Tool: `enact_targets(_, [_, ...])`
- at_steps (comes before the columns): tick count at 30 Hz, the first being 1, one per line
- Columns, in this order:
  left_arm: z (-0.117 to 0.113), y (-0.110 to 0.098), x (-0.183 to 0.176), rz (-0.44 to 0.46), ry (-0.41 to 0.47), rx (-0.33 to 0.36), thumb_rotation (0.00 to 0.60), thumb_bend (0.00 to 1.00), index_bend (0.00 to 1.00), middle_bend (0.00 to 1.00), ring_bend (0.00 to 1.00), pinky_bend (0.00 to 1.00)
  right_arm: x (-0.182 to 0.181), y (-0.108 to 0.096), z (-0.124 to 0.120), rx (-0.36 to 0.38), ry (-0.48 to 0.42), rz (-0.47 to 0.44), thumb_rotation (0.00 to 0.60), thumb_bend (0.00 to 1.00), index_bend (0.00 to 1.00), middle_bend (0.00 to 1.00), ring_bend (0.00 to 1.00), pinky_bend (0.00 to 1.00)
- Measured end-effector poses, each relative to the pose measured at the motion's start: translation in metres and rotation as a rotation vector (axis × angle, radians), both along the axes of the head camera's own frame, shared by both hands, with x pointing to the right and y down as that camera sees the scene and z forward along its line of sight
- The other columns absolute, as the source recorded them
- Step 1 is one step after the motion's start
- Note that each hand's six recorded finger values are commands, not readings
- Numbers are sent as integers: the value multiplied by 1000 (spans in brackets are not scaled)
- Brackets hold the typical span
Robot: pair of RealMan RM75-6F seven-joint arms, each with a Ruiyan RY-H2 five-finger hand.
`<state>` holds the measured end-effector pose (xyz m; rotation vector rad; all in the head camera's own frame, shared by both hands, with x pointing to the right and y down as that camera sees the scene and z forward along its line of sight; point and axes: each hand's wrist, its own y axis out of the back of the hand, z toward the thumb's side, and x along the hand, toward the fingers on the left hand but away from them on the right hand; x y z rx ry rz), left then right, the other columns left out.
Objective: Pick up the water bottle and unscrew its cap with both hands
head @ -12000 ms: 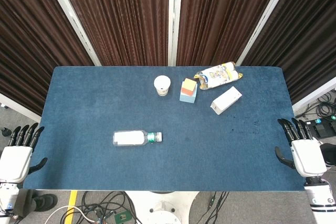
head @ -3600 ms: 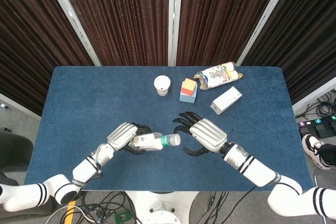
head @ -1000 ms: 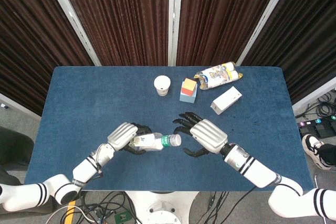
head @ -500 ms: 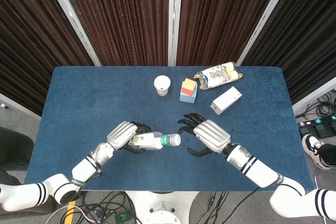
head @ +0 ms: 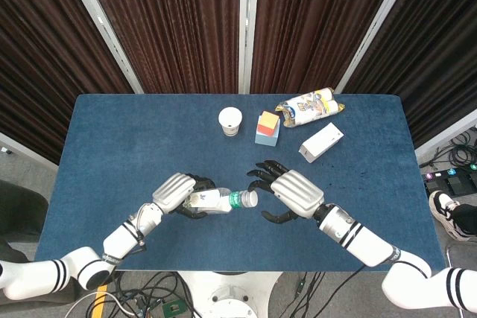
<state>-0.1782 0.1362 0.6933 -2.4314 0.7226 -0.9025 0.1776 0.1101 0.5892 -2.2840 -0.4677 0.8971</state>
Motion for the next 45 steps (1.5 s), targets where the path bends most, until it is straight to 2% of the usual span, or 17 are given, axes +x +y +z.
enact_targets(9, [0, 0, -1, -3, 0, -2, 600, 336, 562, 575, 438, 421, -2, 0, -4, 11, -18, -1, 512, 306, 278, 123, 0, 0])
enact_targets(17, [-5, -2, -2, -7, 13, 12, 600, 336, 562, 575, 438, 421, 8, -4, 4, -3, 11, 36, 516, 306, 278, 122, 0, 0])
enact_targets(45, [0, -1, -1, -4, 0, -1, 600, 336, 562, 575, 438, 421, 2, -1, -3, 11, -17, 11, 514, 307, 278, 122, 0, 0])
